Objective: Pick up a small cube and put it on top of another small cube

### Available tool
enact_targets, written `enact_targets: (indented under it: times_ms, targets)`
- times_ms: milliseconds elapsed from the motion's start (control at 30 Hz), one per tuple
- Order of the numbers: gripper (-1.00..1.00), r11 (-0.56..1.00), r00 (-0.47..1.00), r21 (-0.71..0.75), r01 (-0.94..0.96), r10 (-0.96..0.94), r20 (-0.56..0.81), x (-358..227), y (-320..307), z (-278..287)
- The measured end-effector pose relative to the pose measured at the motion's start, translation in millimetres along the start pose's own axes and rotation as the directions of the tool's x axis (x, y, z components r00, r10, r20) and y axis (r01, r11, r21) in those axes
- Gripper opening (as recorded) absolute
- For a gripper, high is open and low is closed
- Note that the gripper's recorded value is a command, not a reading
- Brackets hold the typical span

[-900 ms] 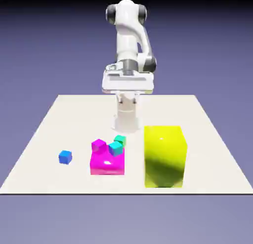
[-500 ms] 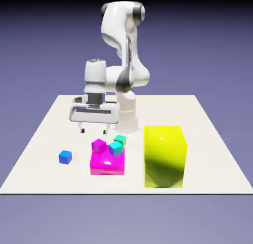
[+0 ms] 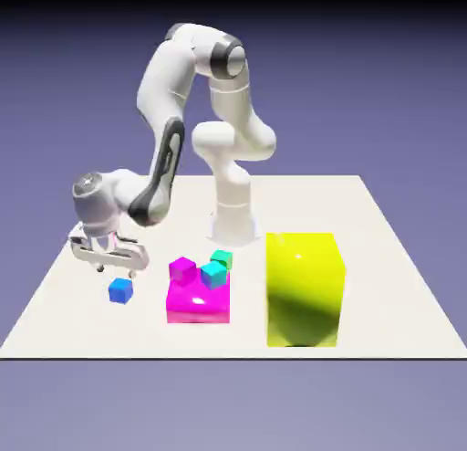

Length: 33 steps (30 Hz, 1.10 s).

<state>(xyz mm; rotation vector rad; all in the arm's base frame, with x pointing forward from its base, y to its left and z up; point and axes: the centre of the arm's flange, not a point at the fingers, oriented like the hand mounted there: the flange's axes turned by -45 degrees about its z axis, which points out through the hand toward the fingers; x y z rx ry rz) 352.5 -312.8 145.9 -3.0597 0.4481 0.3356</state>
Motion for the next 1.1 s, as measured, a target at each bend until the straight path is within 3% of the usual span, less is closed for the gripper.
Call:
enact_targets:
  times_ms: [33,67,133,300,767,833,967,1000,1100]
  targets:
    - [0.0,1.0,1.0,0.0,0.0,0.0,0.0,0.2,-0.1,15.0]
    - [-1.0,1.0,1.0,0.001,-0.001,0.001,0.001,0.0,-0.2,26.1]
    - [-1.0,1.0,1.0,0.001,-0.001,0.001,0.001,0.0,-0.2,26.1]
    - [-1.0,1.0,1.0,0.005,-0.001,0.001,0.0,-4.4,-3.8,-45.7]
    - [-1.0,1.0,1.0,0.009,-0.011,0.011,0.001,-62.8,-166.3,-155.6]
    - [-1.0,1.0,1.0,0.006,-0.012,0.012,0.001,-64.7,-168.7,-157.3]
    - [-1.0,1.0,1.0,0.006,-0.011,0.011,0.001,-60.1,-169.1,-101.4]
    - [1.0,1.0,1.0,0.005,-0.012,0.012,0.001,-60.5,-168.8,-87.8]
    - [1.0,1.0,1.0,0.004,-0.011,0.011,0.001,-60.1,-169.0,-101.4]
